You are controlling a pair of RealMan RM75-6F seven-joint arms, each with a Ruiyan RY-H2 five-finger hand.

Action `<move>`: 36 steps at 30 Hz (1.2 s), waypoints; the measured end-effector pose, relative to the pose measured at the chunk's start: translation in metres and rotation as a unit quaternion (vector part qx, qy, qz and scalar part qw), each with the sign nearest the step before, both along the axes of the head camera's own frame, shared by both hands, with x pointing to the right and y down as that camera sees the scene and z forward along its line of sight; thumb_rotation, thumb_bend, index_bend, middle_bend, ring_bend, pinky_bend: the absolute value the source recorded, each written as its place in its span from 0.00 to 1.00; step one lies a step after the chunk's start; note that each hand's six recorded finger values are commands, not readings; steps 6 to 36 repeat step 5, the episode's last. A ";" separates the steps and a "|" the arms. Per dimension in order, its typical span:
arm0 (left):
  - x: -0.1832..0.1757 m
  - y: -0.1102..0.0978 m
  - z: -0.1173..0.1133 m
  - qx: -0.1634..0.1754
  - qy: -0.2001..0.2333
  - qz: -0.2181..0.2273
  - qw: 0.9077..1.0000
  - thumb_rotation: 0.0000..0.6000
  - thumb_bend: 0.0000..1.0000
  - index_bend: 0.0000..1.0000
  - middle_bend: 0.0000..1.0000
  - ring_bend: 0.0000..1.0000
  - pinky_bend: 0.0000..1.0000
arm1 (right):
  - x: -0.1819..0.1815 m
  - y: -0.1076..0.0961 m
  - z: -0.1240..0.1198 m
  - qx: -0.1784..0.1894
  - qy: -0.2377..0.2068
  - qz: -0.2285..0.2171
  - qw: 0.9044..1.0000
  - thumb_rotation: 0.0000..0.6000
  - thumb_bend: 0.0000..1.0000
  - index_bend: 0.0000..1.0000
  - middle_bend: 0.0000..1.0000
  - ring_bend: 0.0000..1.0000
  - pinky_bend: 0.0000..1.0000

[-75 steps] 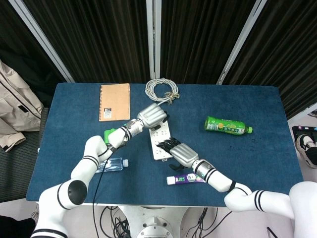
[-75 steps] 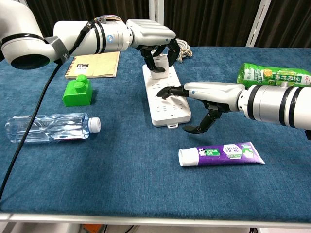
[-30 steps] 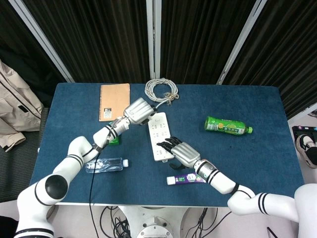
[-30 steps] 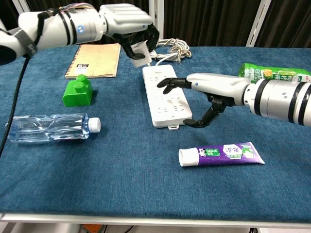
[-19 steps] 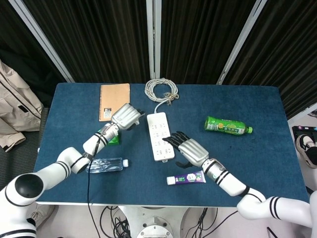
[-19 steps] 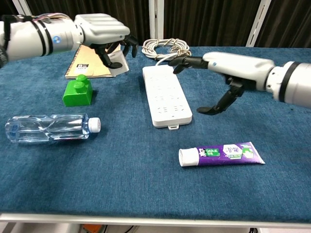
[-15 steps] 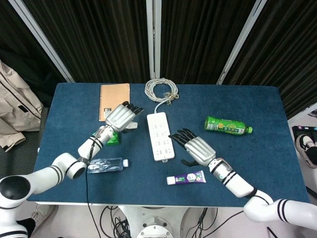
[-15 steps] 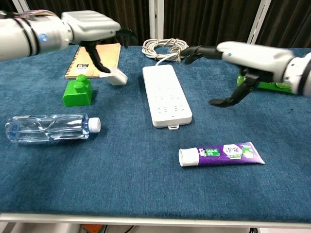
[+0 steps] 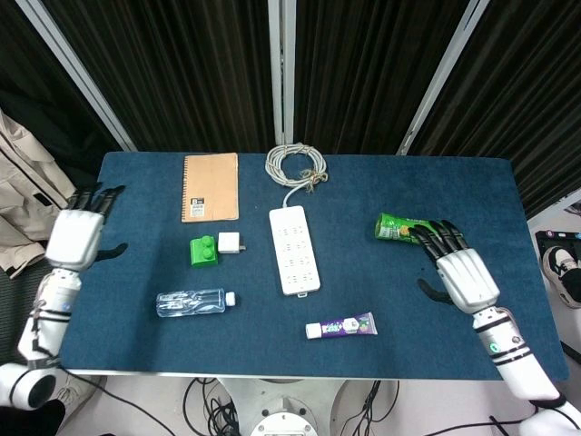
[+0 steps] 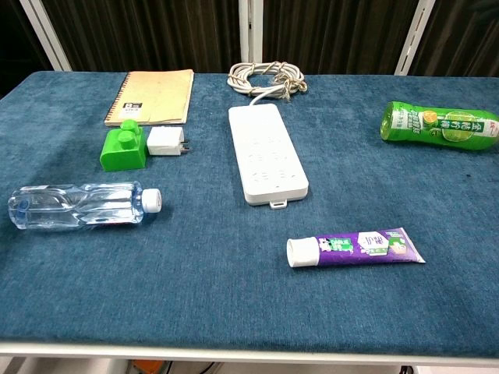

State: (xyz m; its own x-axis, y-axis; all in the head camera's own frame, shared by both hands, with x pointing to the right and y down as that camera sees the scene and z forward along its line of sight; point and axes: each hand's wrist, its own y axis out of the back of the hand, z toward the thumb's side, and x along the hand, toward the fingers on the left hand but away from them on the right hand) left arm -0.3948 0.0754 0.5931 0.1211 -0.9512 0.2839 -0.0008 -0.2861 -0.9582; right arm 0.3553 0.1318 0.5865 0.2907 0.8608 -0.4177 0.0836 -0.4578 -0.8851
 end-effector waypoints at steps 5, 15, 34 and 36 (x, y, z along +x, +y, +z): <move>-0.045 0.053 -0.019 -0.006 -0.027 -0.063 0.998 1.00 0.11 0.11 0.16 0.04 0.09 | 0.033 0.025 -0.019 0.023 0.027 0.041 0.999 1.00 0.28 0.00 0.08 0.00 0.00; -0.045 0.053 -0.019 -0.006 -0.027 -0.063 0.998 1.00 0.11 0.11 0.16 0.04 0.09 | 0.033 0.025 -0.019 0.023 0.027 0.041 0.999 1.00 0.28 0.00 0.08 0.00 0.00; -0.045 0.053 -0.019 -0.006 -0.027 -0.063 0.998 1.00 0.11 0.11 0.16 0.04 0.09 | 0.033 0.025 -0.019 0.023 0.027 0.041 0.999 1.00 0.28 0.00 0.08 0.00 0.00; -0.045 0.053 -0.019 -0.006 -0.027 -0.063 0.998 1.00 0.11 0.11 0.16 0.04 0.09 | 0.033 0.025 -0.019 0.023 0.027 0.041 0.999 1.00 0.28 0.00 0.08 0.00 0.00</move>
